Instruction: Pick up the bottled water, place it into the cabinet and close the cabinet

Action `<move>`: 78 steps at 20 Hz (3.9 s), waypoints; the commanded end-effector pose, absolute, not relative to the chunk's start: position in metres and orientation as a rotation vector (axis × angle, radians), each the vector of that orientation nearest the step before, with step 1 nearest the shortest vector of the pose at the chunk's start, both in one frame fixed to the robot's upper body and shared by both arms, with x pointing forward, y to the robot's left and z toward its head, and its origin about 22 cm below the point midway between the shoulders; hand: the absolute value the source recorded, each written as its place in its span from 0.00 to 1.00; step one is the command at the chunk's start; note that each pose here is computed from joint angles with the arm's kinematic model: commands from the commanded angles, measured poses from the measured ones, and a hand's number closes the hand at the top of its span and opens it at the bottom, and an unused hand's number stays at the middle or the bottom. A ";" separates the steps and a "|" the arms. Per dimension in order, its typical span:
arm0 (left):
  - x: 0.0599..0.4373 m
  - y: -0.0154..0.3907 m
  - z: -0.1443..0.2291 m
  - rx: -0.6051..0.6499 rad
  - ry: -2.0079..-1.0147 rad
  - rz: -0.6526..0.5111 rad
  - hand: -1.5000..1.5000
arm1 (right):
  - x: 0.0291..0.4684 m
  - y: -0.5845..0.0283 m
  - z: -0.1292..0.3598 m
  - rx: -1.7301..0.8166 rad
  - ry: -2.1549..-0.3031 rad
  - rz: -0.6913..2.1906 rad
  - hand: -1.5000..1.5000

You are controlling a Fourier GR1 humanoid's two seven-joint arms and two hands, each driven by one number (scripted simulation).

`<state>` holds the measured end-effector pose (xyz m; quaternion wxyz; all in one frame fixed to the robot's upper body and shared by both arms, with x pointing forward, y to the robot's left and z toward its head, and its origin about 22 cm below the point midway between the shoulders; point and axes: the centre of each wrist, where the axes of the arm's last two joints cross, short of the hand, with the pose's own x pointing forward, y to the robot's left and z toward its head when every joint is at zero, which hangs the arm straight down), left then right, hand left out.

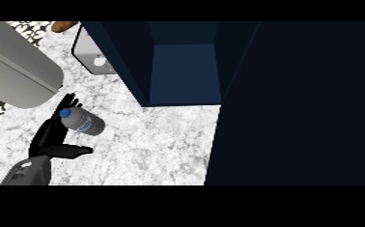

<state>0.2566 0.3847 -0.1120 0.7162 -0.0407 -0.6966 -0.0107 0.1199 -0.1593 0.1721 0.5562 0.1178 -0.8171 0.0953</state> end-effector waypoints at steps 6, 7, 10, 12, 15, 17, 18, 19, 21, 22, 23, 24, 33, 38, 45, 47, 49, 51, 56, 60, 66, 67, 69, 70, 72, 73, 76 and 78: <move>0.266 0.378 -0.116 -0.144 -1.659 0.068 0.00 | 0.105 -0.172 0.183 0.208 -1.994 0.256 0.00; 0.257 0.373 -0.125 -0.165 -1.640 0.096 0.00 | 0.104 -0.169 0.179 0.220 -2.008 0.242 0.00; 0.292 0.354 -0.108 -0.206 -1.654 0.066 1.00 | 0.108 -0.166 0.182 0.214 -2.010 0.221 0.00; 0.278 0.375 -0.108 -0.258 -1.655 0.049 1.00 | 0.112 -0.172 0.180 0.207 -2.003 0.234 0.00; 0.268 0.358 -0.123 -0.281 -1.676 0.007 1.00 | 0.107 -0.175 0.188 0.221 -1.998 0.242 0.00; 0.292 0.331 -0.115 -0.268 -1.713 -0.127 1.00 | 0.109 -0.161 0.180 0.255 -1.988 0.239 0.00; 0.290 0.344 -0.108 -0.182 -1.793 -0.204 1.00 | 0.107 -0.171 0.186 0.228 -1.999 0.242 0.00; 0.285 0.329 -0.119 -0.172 -1.793 -0.217 1.00 | 0.107 -0.156 0.175 0.245 -1.979 0.246 0.00; 0.296 0.338 -0.106 -0.137 -1.831 -0.248 1.00 | 0.113 -0.171 0.176 0.209 -1.994 0.239 0.00; 0.298 0.329 -0.107 -0.134 -1.874 -0.264 1.00 | 0.117 -0.157 0.178 0.209 -2.001 0.232 0.00; 0.290 0.330 -0.114 -0.119 -1.885 -0.253 1.00 | 0.117 -0.166 0.180 0.225 -1.993 0.243 0.00; 0.299 0.317 -0.111 -0.125 -1.901 -0.252 1.00 | 0.122 -0.153 0.177 0.213 -1.986 0.229 0.00; 0.301 0.216 -0.114 -0.110 -1.893 -0.059 1.00 | 0.106 -0.176 0.192 0.191 -1.981 0.184 0.00; 0.315 0.187 -0.089 -0.182 -1.907 -0.002 1.00 | 0.104 -0.166 0.181 0.223 -1.976 0.231 0.00; 0.320 0.147 -0.041 -0.261 -1.889 0.040 1.00 | 0.107 -0.164 0.168 0.221 -1.967 0.202 0.00; 0.317 0.138 -0.038 -0.251 -1.872 0.018 1.00 | 0.112 -0.168 0.174 0.202 -1.977 0.218 0.00; 0.318 0.120 -0.021 -0.247 -1.861 0.039 1.00 | 0.101 -0.163 0.176 0.216 -1.972 0.199 0.00; 0.329 0.115 -0.010 -0.230 -1.872 0.056 1.00 | 0.094 -0.175 0.184 0.220 -1.973 0.179 0.00; 0.327 0.084 0.004 -0.177 -1.858 -0.008 1.00 | 0.090 -0.170 0.183 0.228 -1.974 0.206 0.00; 0.339 0.076 0.018 -0.124 -1.859 -0.013 1.00 | 0.098 -0.172 0.174 0.226 -1.973 0.209 0.00; 0.367 0.062 0.042 -0.071 -1.774 0.064 1.00 | 0.090 -0.173 0.184 0.227 -1.957 0.198 0.00; 0.380 0.075 0.035 -0.096 -1.762 0.050 1.00 | 0.088 -0.174 0.181 0.229 -1.958 0.182 0.00; 0.380 0.077 0.027 -0.066 -1.752 0.081 1.00 | 0.094 -0.174 0.178 0.228 -1.960 0.200 0.00; 0.371 0.067 0.028 -0.030 -1.753 0.054 1.00 | 0.085 -0.186 0.186 0.229 -1.968 0.210 0.00; 0.383 0.076 0.019 0.023 -1.738 0.098 1.00 | 0.096 -0.180 0.177 0.245 -1.962 0.195 0.00; 0.397 0.080 0.029 0.034 -1.749 0.105 1.00 | 0.091 -0.184 0.189 0.246 -1.968 0.183 0.00; 0.398 0.082 0.018 0.110 -1.746 0.085 1.00 | 0.099 -0.185 0.180 0.247 -1.972 0.190 0.00; 0.402 0.090 0.013 0.138 -1.753 0.060 1.00 | 0.100 -0.189 0.180 0.223 -1.963 0.213 0.00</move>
